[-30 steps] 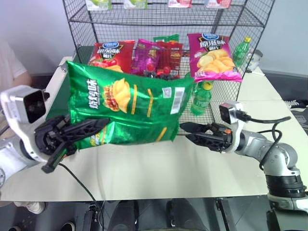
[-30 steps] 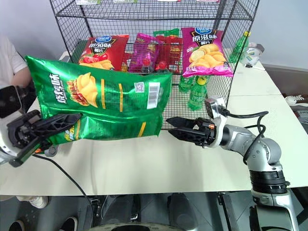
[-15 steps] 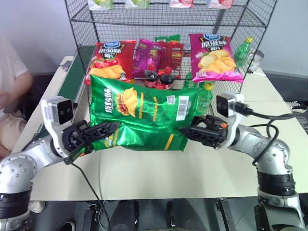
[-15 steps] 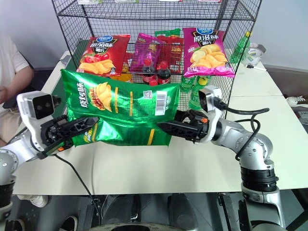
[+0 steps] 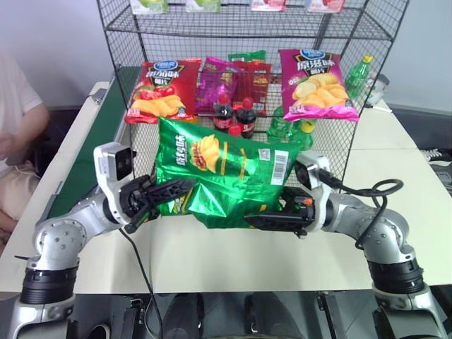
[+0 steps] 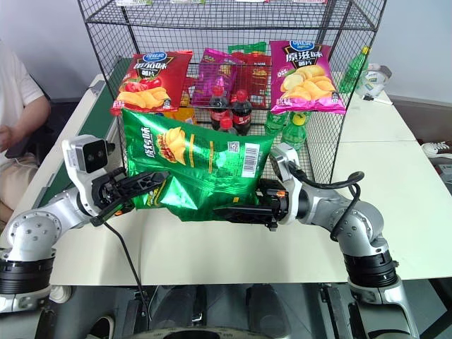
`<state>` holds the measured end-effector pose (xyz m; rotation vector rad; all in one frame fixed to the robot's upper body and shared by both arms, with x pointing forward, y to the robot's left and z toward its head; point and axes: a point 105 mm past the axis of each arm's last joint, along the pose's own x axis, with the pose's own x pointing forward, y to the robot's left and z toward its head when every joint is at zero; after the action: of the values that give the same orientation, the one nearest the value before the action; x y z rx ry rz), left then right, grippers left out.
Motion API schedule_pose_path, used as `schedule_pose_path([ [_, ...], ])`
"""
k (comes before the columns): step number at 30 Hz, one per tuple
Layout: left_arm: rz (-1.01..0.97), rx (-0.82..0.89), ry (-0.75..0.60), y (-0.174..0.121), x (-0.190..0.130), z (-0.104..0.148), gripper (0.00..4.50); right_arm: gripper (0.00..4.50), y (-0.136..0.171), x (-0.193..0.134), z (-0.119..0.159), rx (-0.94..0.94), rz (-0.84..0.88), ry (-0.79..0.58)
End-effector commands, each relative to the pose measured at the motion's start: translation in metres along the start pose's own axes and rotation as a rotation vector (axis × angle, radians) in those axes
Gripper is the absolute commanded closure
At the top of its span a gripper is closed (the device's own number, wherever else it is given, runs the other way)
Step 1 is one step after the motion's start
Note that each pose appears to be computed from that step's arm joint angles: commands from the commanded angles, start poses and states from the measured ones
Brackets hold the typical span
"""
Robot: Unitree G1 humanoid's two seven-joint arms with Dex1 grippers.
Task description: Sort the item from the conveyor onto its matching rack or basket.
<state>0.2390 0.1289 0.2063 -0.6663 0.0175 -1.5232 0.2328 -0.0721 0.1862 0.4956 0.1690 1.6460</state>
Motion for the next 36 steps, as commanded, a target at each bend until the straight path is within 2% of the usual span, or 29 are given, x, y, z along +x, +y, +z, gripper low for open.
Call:
schedule_pose_path([
  [1,-0.018,0.023,0.022,-0.002,0.002,0.002,4.50,1.82,0.004,0.004,0.004,-0.021,0.026,-0.003],
  [5,0.000,0.031,0.037,-0.001,-0.002,0.002,4.50,3.90,0.002,0.002,0.004,-0.024,0.013,-0.009],
  [6,0.005,0.031,0.042,0.000,-0.002,0.002,4.50,4.33,0.002,0.001,0.004,-0.024,0.011,-0.011],
  [7,0.009,0.040,0.045,0.000,-0.003,0.002,4.50,4.41,0.002,0.001,0.004,-0.025,0.009,-0.013],
  [10,0.033,0.041,0.045,0.002,-0.007,0.003,4.50,4.41,0.001,0.002,0.004,-0.033,-0.001,-0.009],
  [13,0.123,0.054,0.039,0.011,-0.013,0.007,3.65,4.41,-0.005,0.002,0.007,-0.095,-0.048,-0.005],
  [16,0.198,0.104,0.037,0.012,-0.026,0.014,2.09,4.41,-0.013,-0.002,0.011,-0.252,-0.146,0.073],
  [18,0.253,0.135,0.026,0.011,-0.039,0.021,1.09,4.41,-0.020,-0.008,0.012,-0.430,-0.221,0.174],
  [20,0.340,0.222,0.027,0.011,-0.056,0.030,0.08,4.41,-0.024,-0.012,0.024,-0.756,-0.284,0.286],
  [21,0.378,0.254,0.024,0.011,-0.063,0.034,0.00,4.41,-0.024,-0.011,0.034,-0.888,-0.304,0.298],
  [23,0.414,0.275,0.023,0.011,-0.070,0.036,0.00,4.41,-0.020,-0.009,0.044,-0.997,-0.299,0.289],
  [27,0.490,0.369,0.033,0.011,-0.081,0.038,0.00,4.41,-0.007,0.004,0.076,-1.386,-0.299,0.276],
  [32,0.525,0.428,0.041,0.011,-0.081,0.040,0.00,4.41,-0.014,0.010,0.116,-1.734,-0.489,0.272],
  [36,0.525,0.444,0.062,0.014,-0.076,0.036,0.00,4.41,-0.045,-0.009,0.137,-1.989,-0.704,0.525],
])
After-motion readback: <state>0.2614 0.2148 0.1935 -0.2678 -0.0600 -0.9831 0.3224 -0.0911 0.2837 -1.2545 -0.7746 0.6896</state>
